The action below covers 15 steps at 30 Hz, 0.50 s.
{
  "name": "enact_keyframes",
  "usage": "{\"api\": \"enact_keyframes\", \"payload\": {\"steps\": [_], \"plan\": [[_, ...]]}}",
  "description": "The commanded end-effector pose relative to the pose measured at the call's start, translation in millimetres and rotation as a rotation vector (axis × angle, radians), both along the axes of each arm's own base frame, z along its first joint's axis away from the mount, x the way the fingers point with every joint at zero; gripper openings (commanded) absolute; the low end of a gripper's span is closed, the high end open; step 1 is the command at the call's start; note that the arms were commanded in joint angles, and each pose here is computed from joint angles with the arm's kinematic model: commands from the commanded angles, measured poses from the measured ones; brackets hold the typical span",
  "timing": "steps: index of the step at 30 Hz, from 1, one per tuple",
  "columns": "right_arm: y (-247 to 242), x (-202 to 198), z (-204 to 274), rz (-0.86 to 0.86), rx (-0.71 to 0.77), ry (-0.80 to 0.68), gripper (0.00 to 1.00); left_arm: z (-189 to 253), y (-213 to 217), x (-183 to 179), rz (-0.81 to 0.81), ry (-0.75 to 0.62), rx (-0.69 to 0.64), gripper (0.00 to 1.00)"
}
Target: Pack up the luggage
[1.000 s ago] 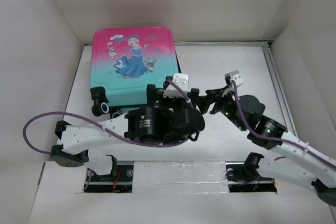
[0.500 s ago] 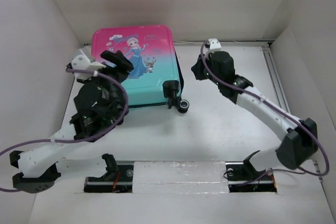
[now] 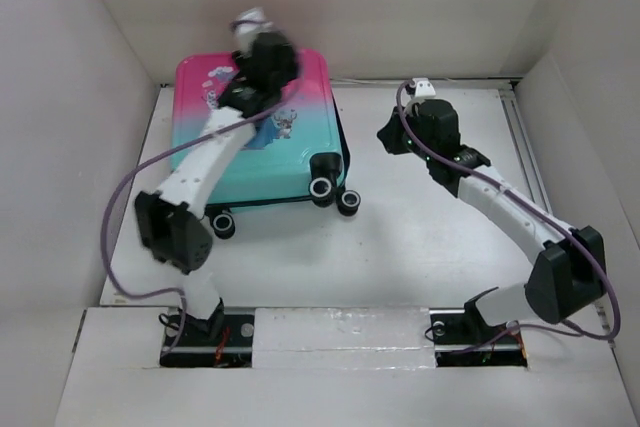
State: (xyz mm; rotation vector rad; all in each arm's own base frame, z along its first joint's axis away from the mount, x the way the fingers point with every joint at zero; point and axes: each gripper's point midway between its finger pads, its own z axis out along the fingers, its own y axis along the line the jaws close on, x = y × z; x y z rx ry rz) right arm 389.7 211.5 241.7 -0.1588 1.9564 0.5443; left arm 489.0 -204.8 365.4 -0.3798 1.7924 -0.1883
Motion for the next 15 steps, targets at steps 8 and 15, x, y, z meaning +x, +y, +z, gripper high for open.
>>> {"api": "enact_keyframes", "payload": {"steps": [8,15], "plan": [[32,76,-12,0.049,0.058,0.018,0.0,-3,310,-144,0.574,-0.261,-0.353,0.5],[48,104,-51,0.053,0.032,0.077,0.0,-159,336,-118,0.559,0.115,-0.451,0.38]]}}
